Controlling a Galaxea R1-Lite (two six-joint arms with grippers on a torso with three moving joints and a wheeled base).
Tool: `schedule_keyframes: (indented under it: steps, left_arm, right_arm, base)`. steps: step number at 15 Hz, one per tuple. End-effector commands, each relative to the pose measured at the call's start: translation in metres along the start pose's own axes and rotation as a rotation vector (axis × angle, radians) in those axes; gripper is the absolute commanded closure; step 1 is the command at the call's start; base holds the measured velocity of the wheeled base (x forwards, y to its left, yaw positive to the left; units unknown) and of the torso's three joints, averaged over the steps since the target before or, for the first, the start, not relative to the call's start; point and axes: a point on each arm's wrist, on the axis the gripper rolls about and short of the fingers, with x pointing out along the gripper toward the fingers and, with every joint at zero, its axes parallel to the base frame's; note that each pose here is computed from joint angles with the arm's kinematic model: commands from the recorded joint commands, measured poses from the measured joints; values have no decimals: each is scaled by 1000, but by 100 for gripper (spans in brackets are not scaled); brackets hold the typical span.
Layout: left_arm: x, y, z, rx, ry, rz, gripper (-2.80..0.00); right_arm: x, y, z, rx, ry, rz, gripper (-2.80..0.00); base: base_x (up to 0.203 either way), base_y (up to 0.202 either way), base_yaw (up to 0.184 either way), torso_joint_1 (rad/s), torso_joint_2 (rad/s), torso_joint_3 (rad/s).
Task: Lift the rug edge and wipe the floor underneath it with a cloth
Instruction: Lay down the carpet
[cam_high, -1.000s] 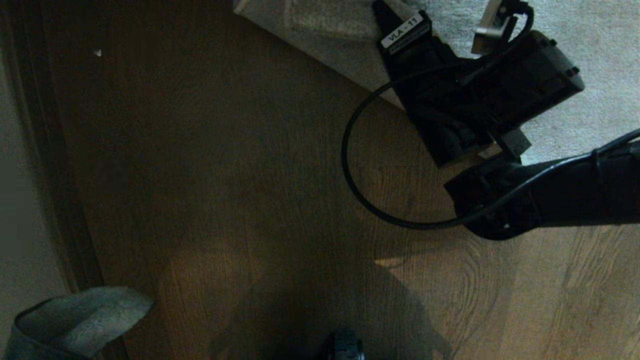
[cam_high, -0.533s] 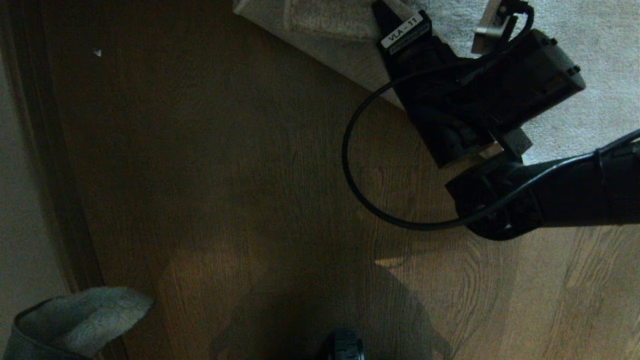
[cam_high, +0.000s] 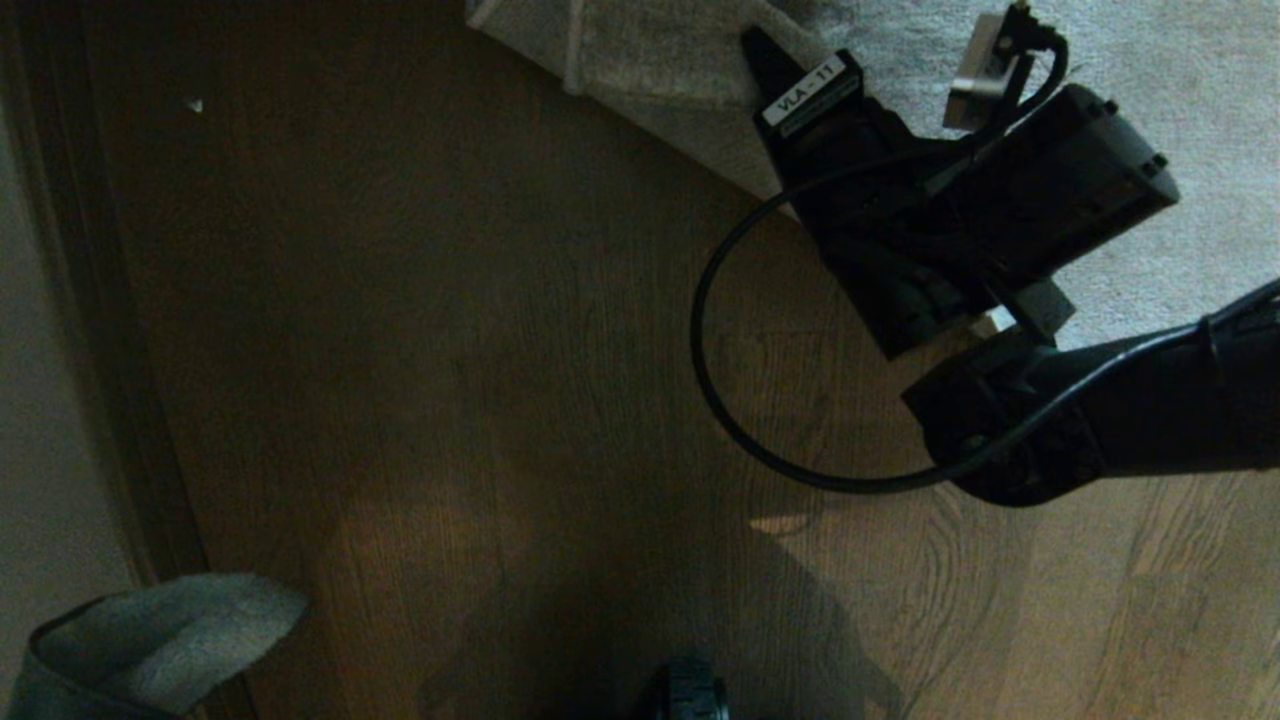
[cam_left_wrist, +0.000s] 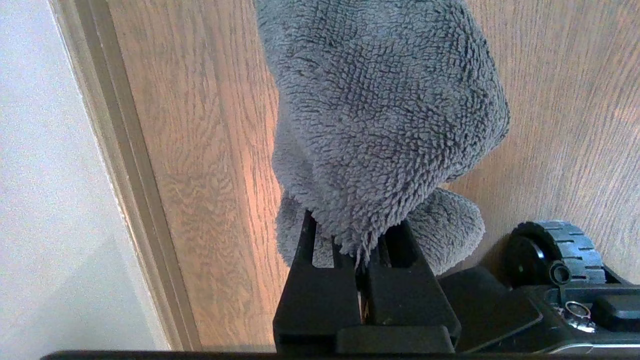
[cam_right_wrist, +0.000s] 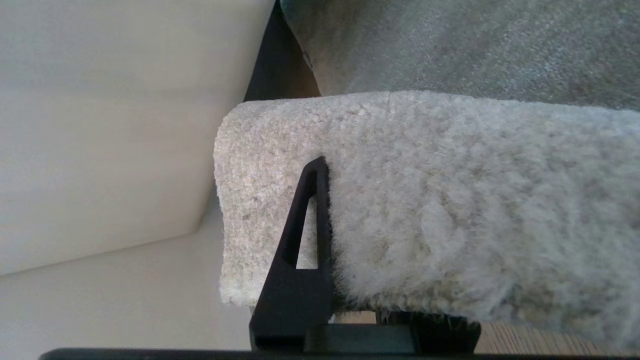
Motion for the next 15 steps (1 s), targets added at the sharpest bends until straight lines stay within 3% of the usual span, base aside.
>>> schedule_keyframes:
  steps: [1, 12, 13, 15]
  left_arm:
    - [0, 0, 0, 0, 0, 0, 0]
    - [0, 0, 0, 0, 0, 0, 0]
    - [0, 0, 0, 0, 0, 0, 0]
    - [0, 0, 0, 0, 0, 0, 0]
  right_arm:
    - [-1, 1, 1, 5, -3, 7, 0]
    - [-9, 6, -1, -9, 25, 2, 0]
    - [-10, 8, -2, -2, 21, 11, -280]
    - [-9, 12, -2, 8, 5, 29, -280]
  base:
    - [0, 0, 0, 0, 0, 0]
    - [0, 0, 0, 0, 0, 0]
    - [0, 0, 0, 0, 0, 0]
    - [0, 0, 0, 0, 0, 0]
